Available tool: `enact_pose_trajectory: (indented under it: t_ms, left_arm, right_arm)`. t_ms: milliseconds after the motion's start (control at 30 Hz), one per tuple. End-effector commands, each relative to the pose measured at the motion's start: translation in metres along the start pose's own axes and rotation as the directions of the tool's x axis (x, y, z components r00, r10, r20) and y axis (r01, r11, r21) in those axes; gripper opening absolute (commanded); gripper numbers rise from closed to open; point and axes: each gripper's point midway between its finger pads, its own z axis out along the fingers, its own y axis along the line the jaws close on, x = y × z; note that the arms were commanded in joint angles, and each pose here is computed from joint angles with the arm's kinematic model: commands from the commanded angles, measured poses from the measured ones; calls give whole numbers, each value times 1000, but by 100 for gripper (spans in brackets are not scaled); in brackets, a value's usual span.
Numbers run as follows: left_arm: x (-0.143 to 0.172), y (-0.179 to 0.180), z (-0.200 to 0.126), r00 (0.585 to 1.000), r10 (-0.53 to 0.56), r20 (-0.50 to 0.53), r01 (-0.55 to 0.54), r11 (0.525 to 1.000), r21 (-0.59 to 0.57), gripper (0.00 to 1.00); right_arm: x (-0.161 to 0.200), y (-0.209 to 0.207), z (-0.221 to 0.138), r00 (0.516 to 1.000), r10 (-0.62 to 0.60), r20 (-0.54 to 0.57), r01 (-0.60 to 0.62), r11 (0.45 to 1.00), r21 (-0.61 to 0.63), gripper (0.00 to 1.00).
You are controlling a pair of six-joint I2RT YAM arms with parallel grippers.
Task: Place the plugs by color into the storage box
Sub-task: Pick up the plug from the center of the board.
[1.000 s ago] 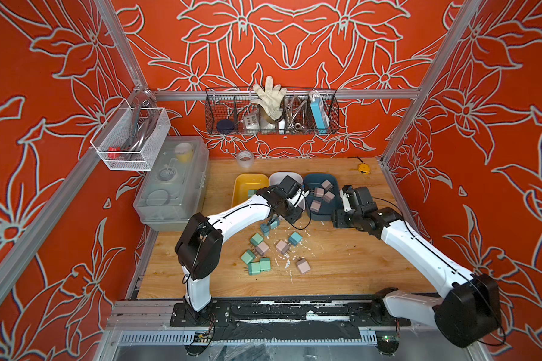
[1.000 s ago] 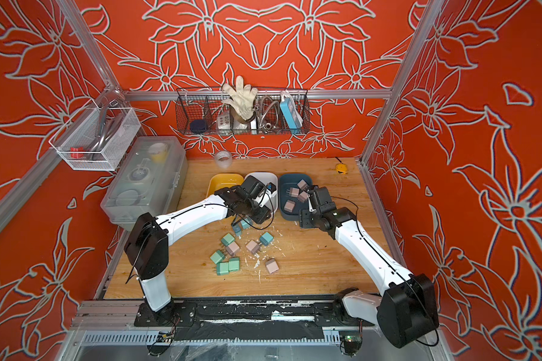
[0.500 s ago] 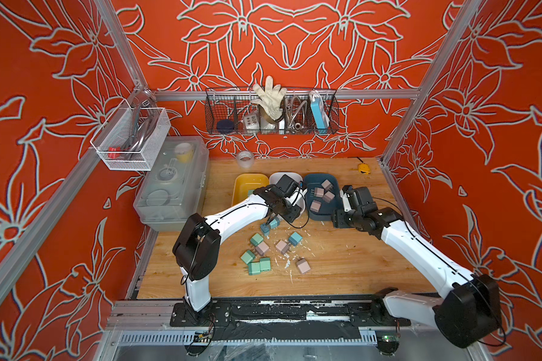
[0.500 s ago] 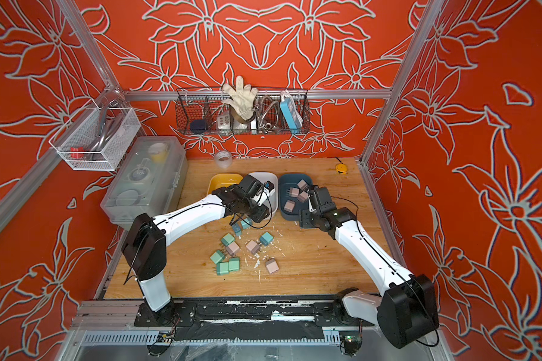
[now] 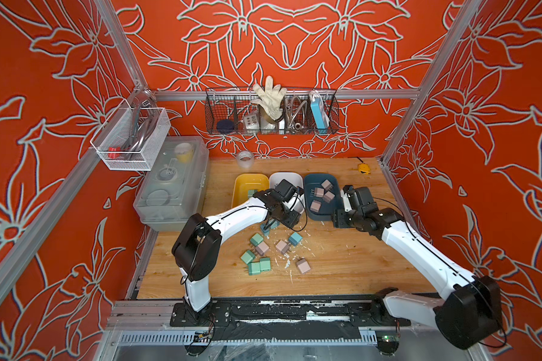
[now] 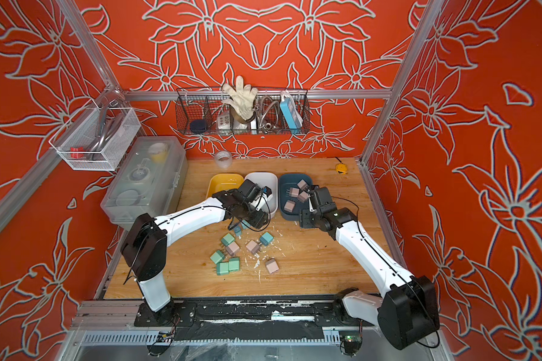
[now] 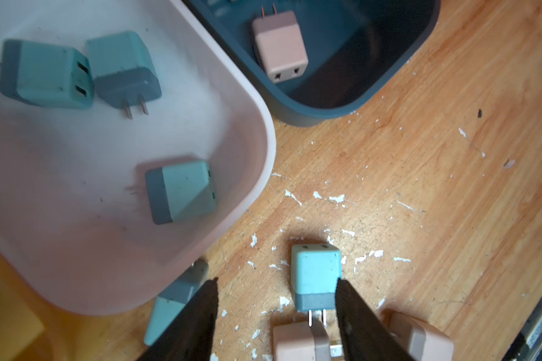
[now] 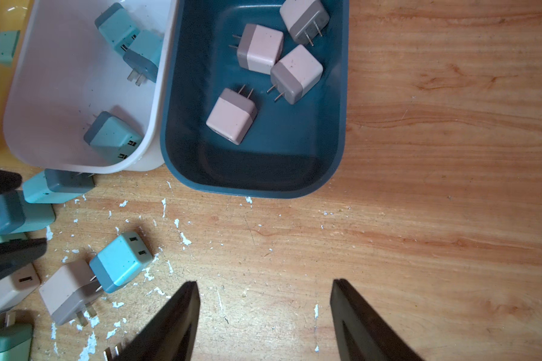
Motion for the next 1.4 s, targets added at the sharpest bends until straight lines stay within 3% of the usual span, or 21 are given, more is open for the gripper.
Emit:
enact_pose_trajectory:
  t_ms: [0,67,133,200,267,367,400,500,1133,1367]
  left_arm:
    - [10,-16,-8,1000,-12,-22,14,997,70,50]
    - [15,-20,-5,999,-22,-40,26,995,93,34]
    - [19,-23,0,998,-27,-65,35,993,114,9]
    - [23,-25,4,995,-38,-87,49,991,128,4]
    - [26,-26,8,994,-48,-99,60,990,124,10]
    - [32,-28,14,992,-33,-122,46,993,106,41]
    - [34,-30,16,991,-19,-133,32,994,100,46]
    - [42,-38,23,986,18,-166,-3,996,93,54]
    - [64,-30,58,967,42,-253,-43,999,0,56]
    - [65,-29,59,966,52,-254,-54,999,1,48]
  right_arm:
    - [7,-1,-2,1000,14,-4,-14,1000,-5,72]
    - [8,-1,-1,1000,18,-2,-18,1000,-8,72]
    - [9,0,-1,1000,22,-6,-22,1000,-13,72]
    - [10,1,-1,1000,26,-10,-26,999,-19,72]
    - [11,1,-1,1000,27,-12,-27,999,-21,71]
    - [13,0,-1,1000,25,-12,-25,1000,-15,72]
    - [14,-1,-1,1000,25,-12,-25,1000,-15,72]
    - [16,-1,0,1000,24,-14,-25,1000,-15,72]
    - [19,0,3,1000,23,-16,-24,999,-22,72]
    - [15,-1,1,1000,9,-8,-9,1000,-16,72]
